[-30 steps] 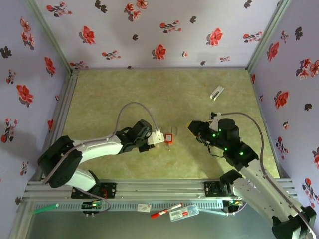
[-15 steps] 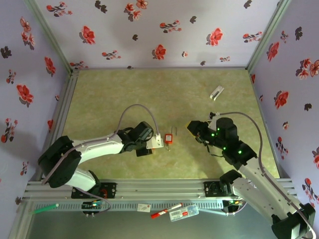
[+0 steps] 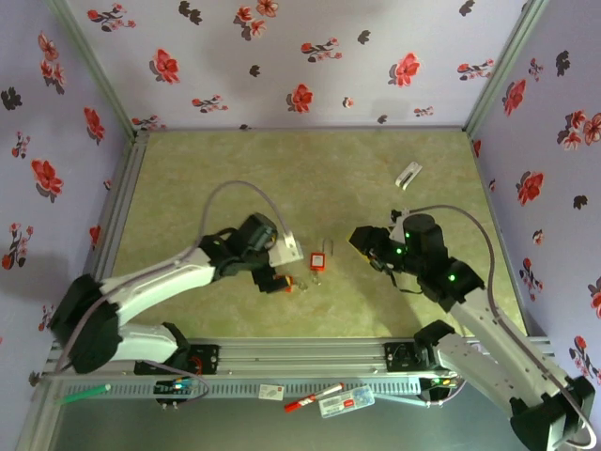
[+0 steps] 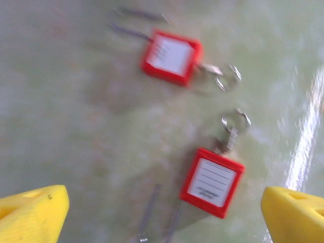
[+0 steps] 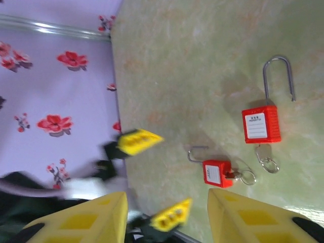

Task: Unlock with the key

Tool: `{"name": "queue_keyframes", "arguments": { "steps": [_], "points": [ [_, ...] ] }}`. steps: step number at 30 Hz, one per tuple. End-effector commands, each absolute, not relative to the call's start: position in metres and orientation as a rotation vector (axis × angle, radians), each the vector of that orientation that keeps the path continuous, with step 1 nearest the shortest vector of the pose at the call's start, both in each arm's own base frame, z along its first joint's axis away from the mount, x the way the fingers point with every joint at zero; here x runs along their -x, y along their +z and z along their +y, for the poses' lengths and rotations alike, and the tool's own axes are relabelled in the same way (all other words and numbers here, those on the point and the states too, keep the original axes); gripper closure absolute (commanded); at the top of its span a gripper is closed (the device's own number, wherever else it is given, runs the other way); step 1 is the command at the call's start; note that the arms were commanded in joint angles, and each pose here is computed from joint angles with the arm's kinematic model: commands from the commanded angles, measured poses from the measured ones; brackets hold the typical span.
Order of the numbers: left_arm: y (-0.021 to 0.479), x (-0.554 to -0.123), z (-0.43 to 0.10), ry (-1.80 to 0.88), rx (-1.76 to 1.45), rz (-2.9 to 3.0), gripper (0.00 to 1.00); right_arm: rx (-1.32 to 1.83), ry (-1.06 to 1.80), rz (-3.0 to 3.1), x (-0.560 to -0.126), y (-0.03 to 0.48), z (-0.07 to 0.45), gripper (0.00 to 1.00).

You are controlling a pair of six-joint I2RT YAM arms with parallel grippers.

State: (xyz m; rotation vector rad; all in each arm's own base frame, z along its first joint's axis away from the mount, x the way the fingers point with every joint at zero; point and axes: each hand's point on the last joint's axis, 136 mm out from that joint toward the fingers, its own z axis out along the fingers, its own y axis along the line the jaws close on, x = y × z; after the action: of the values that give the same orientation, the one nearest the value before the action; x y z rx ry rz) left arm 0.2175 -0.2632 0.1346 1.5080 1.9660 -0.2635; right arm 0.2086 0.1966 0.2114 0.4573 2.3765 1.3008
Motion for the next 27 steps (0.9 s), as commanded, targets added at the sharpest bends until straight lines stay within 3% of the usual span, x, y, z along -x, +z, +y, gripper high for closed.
{"name": "queue_keyframes", "arguments": {
  "steps": [1, 9, 15, 27],
  "points": [
    [0.226, -0.234, -0.249, -0.417, -1.106, 1.958, 0.0, -0.257, 1.218, 2.553, -0.196, 0.198, 0.209, 0.5],
    [0.367, -0.261, -0.126, -0.391, -0.156, 1.927, 0.0, 0.635, 0.864, 2.785, -0.178, 0.164, 0.3, 0.39],
    [0.412, -0.251, -0.094, -0.341, -0.06, 1.932, 0.0, 1.353, 0.352, 2.793, -0.152, 0.111, 0.339, 0.37],
    [0.409, -0.243, -0.082, -0.282, -0.066, 1.948, 0.0, 1.535, 0.057, 2.703, -0.171, 0.07, 0.346, 0.37]
  ]
}}
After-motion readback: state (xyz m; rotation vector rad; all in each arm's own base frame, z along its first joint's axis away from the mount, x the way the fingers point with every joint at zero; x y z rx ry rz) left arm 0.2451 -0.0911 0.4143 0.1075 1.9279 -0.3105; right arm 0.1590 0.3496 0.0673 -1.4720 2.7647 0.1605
